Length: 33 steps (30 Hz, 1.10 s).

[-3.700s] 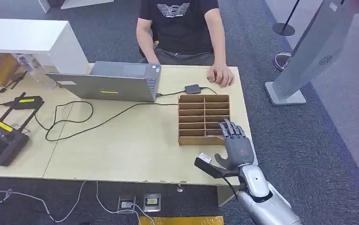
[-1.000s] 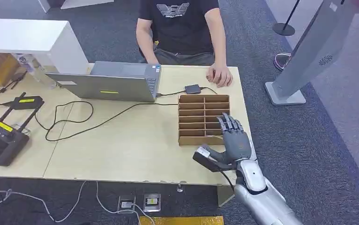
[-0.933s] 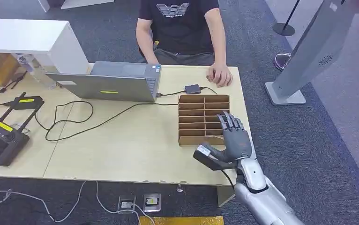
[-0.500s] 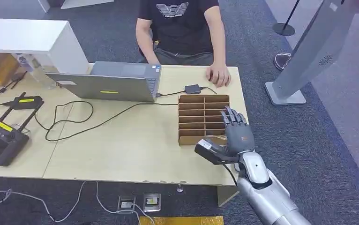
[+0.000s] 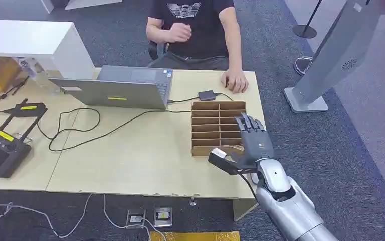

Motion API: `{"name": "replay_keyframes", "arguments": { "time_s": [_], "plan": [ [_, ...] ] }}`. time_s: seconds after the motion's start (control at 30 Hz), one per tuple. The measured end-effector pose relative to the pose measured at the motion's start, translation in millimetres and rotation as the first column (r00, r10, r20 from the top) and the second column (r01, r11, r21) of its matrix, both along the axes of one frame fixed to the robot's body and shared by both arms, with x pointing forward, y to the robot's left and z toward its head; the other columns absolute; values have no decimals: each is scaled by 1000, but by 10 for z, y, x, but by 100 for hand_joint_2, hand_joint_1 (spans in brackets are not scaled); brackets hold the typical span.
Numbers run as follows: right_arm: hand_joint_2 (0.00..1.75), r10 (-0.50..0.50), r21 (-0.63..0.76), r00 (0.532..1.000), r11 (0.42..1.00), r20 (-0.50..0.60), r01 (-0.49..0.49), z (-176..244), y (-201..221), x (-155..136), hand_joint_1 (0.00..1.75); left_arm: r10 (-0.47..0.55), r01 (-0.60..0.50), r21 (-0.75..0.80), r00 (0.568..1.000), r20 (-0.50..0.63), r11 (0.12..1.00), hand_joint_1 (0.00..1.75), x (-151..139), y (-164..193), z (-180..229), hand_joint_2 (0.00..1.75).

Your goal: Pass the card to the sensor for recognition and then transmit it.

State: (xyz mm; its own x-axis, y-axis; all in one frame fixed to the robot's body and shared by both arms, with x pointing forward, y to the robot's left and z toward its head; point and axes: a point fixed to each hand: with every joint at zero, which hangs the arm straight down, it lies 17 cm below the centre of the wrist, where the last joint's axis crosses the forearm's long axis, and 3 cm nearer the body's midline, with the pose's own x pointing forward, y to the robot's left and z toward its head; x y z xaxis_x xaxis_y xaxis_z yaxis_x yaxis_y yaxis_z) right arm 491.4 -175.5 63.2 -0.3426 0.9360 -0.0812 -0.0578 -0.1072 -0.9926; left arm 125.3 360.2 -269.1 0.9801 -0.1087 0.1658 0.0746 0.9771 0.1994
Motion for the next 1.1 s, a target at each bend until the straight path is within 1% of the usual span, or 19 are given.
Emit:
{"name": "replay_keyframes", "arguments": {
  "time_s": [0.6, 1.1],
  "plan": [
    [175, -3, -14, 1000, 1000, 21, 3, 256, -28, -20, 0, 7, -7, 0, 1000, -11, 1000, 0, -19, 20, -1, 0],
    [175, 20, -6, 1000, 1000, -5, -20, 191, 76, -197, 0, 8, -8, 5, 1000, -12, 1000, 0, -19, 29, -1, 0]
  ]
}}
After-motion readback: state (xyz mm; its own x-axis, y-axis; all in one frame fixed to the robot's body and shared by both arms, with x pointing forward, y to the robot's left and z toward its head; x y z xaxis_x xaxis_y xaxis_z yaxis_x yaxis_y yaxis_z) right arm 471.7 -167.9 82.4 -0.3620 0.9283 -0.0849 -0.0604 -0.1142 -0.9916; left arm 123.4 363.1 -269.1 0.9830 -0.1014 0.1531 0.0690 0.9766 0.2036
